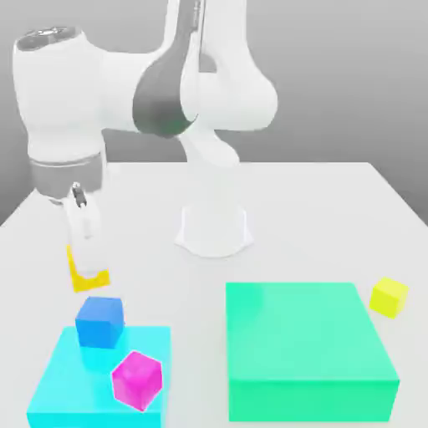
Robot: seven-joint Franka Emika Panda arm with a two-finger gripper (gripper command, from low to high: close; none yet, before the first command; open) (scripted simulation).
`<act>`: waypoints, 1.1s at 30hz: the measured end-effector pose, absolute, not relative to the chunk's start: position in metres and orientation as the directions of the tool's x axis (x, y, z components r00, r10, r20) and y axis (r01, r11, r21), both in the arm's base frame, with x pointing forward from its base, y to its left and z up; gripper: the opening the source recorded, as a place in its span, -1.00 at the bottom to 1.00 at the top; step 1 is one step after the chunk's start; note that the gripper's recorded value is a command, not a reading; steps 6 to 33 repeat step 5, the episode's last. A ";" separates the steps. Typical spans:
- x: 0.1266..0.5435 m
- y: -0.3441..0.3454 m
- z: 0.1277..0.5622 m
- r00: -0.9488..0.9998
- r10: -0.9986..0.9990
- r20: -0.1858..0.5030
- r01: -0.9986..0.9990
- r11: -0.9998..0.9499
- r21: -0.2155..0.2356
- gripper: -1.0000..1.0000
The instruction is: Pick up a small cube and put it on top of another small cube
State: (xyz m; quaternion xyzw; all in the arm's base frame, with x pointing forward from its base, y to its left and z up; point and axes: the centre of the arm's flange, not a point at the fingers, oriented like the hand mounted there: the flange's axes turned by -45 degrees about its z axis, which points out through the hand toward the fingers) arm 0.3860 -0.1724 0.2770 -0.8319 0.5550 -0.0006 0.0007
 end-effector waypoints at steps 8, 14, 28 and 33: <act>0.385 -0.171 0.254 0.384 -0.923 0.000 -0.923 -0.384 -0.002 1.00; 0.385 -0.171 0.254 0.384 -0.923 0.000 -0.923 -0.384 -0.002 1.00; 0.385 -0.171 0.254 0.384 -0.923 0.000 -0.923 -0.384 -0.002 1.00; 0.385 -0.171 0.254 0.384 -0.923 0.000 -0.923 -0.384 -0.002 1.00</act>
